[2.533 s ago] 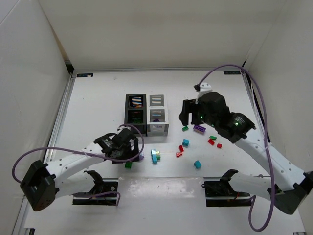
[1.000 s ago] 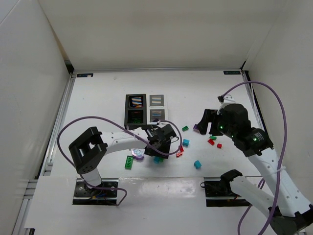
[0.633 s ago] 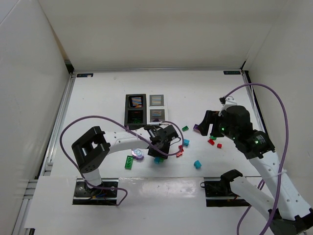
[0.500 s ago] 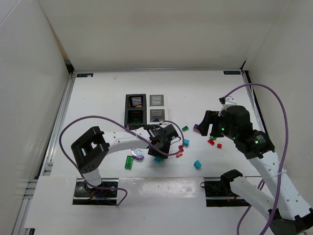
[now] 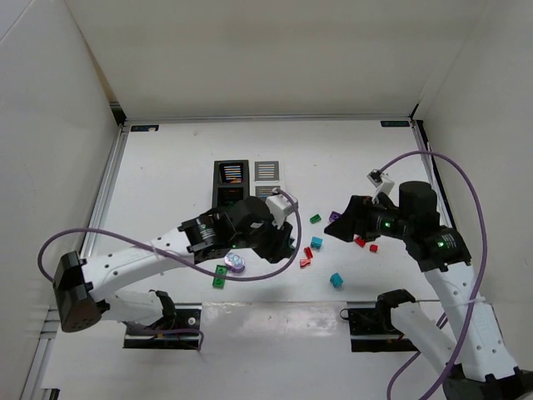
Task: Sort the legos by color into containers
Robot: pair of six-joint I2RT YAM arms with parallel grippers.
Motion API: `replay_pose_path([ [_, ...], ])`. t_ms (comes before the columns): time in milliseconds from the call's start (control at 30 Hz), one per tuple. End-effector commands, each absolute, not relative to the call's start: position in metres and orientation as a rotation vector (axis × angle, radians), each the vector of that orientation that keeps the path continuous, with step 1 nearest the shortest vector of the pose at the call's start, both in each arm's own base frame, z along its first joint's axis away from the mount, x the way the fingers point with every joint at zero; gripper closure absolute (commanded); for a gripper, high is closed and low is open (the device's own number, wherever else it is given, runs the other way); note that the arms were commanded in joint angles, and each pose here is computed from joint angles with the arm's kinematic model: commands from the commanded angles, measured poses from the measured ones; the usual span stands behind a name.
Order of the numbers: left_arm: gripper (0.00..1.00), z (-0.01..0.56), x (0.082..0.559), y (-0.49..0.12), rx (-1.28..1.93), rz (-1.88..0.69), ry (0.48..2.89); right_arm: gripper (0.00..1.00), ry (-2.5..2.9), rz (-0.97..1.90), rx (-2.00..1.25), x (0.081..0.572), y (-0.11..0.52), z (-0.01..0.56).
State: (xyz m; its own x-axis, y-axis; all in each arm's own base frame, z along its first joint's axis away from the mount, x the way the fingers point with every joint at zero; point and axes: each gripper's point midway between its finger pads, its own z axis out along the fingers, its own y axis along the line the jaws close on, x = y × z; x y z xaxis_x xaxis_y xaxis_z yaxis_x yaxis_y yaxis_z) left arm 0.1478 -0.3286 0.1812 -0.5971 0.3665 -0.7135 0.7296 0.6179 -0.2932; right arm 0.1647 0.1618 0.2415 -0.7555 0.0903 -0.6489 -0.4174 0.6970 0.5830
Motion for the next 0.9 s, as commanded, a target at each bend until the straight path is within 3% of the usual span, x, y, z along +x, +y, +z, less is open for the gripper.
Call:
replay_pose_path([
  [0,0.48,0.209,0.128,-0.338,1.133,-0.903,1.988,0.16,2.169,1.303,-0.381,0.139,0.187,0.262],
  [367,0.48,0.231,0.113,-0.341,1.296,-0.926,1.861,0.11,2.227,1.303,-0.458,0.123,0.227,0.265],
  [867,0.48,0.246,0.109,-0.344,1.314,-0.878,1.796,0.13,2.297,1.298,-0.362,0.141,0.251,0.252],
])
